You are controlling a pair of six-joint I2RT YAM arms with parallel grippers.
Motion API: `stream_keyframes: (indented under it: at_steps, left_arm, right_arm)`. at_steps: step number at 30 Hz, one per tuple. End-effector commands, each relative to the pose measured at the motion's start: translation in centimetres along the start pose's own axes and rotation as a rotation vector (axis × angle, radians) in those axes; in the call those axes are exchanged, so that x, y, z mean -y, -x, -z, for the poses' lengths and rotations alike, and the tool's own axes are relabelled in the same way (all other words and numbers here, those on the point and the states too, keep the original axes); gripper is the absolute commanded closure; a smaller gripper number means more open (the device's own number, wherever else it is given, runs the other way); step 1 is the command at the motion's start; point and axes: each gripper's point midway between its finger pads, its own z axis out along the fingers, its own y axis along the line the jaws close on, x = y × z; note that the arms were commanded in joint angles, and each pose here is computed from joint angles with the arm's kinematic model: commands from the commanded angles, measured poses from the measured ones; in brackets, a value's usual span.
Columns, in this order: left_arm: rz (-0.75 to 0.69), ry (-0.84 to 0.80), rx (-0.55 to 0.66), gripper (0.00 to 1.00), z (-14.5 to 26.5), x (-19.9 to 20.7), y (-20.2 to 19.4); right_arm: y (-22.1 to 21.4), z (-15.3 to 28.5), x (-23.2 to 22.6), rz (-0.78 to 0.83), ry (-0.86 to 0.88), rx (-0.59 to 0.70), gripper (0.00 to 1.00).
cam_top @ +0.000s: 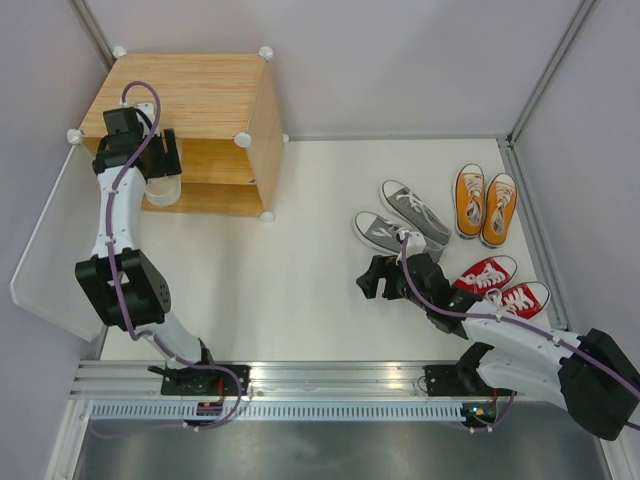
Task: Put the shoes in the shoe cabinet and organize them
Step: Place the shoe in the shoe cabinet.
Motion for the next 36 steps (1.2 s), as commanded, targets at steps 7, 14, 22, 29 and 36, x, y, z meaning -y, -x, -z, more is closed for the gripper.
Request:
stream_keyframes:
  at_steps: [7,14,22,29,36]
  left_arm:
    - [0.074,0.136,0.105,0.5,-3.6,-2.6,2.5]
    - [0.086,0.135,0.093,0.34,-4.4,-2.5,1.2]
    - [0.126,0.157,0.08,0.25,-4.8,-2.6,-0.6]
    - [0.115,0.113,0.151,0.23,-3.7,-1.8,-0.7]
    - [0.092,0.047,0.224,0.22,-3.7,-0.6,-0.4]
  right_arm:
    - [0.9,-0.5,-0.7,0.01,0.027,0.03,0.07]
    - [1.0,-0.4,-0.5,0.01,0.019,0.035,0.07]
    - [1.0,-0.2,-0.5,0.01,0.021,0.037,0.06]
    - [1.0,-0.1,-0.5,0.01,0.023,0.04,0.06]
    - [1.0,0.1,-0.4,0.01,0.024,0.043,0.06]
